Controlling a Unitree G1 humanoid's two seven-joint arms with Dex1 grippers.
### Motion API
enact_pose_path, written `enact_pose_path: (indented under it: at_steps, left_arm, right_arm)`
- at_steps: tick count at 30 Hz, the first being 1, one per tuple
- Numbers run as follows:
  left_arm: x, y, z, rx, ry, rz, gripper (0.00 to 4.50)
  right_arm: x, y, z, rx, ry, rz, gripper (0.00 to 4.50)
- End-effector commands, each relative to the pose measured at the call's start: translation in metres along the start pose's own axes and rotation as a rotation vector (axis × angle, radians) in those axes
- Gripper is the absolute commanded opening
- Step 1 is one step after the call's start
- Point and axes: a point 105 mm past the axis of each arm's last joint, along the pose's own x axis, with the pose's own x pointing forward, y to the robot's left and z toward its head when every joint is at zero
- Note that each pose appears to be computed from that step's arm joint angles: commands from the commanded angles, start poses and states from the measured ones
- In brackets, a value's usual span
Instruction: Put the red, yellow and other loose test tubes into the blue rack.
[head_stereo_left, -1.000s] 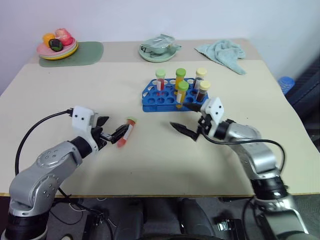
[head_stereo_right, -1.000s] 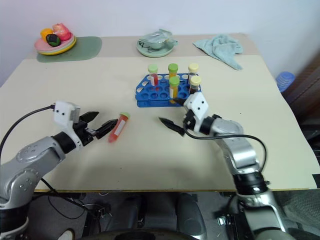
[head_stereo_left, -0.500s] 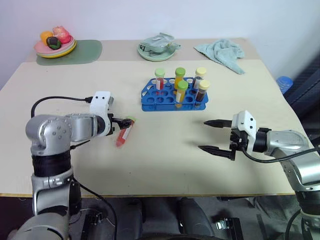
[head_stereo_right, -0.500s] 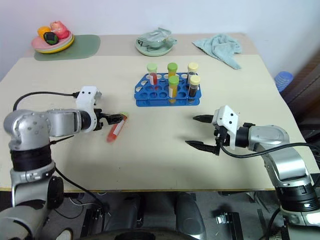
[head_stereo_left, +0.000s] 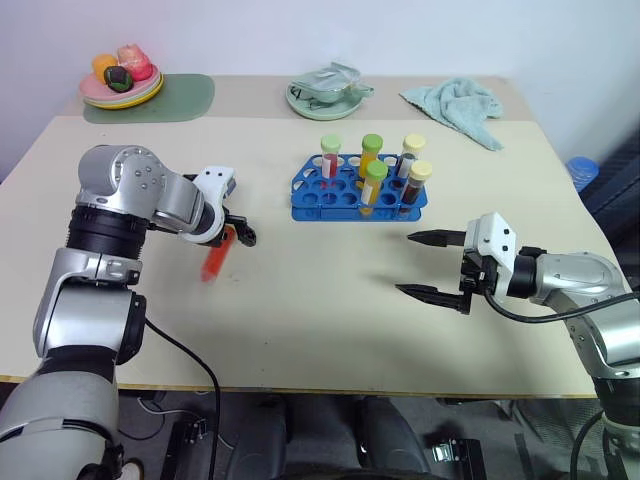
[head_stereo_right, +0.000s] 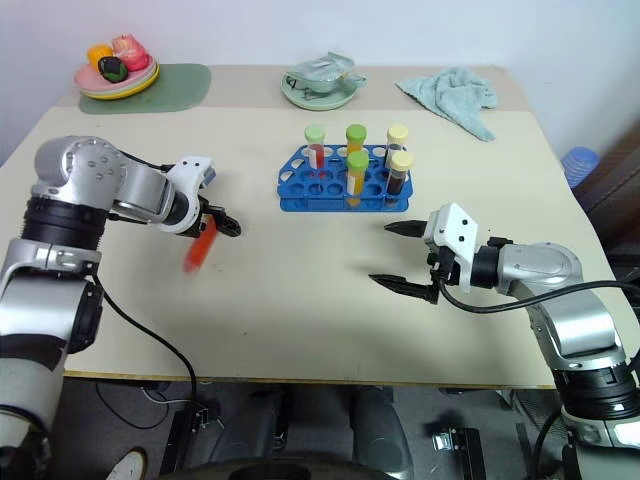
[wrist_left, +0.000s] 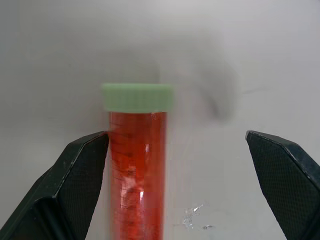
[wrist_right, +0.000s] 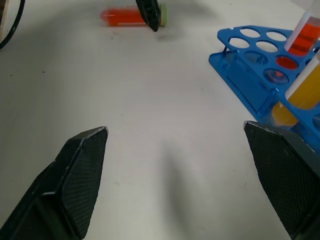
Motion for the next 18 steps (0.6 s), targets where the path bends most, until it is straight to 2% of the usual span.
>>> enact_pose_path:
  at_steps: [1,7,18]
  left_arm:
    - [-0.0073,0.0096,0.0006,-0.013,0.018,0.022,4.5]
    - [-0.0048,0.0159,-0.0067,-0.03,0.059,0.031,4.5]
    - [-0.0017,0.016,-0.0035,-0.031,0.06,0.057,4.5]
  right_arm:
    - [-0.0031,0.0019,0.0127,-0.045,-0.031,-0.016,4.45]
    - [-0.0003,0.0042,0.0096,-0.037,-0.04,-0.023,4.45]
    - [0.0006,-0.0011,0.0076,-0.043,-0.038,-0.028,4.45]
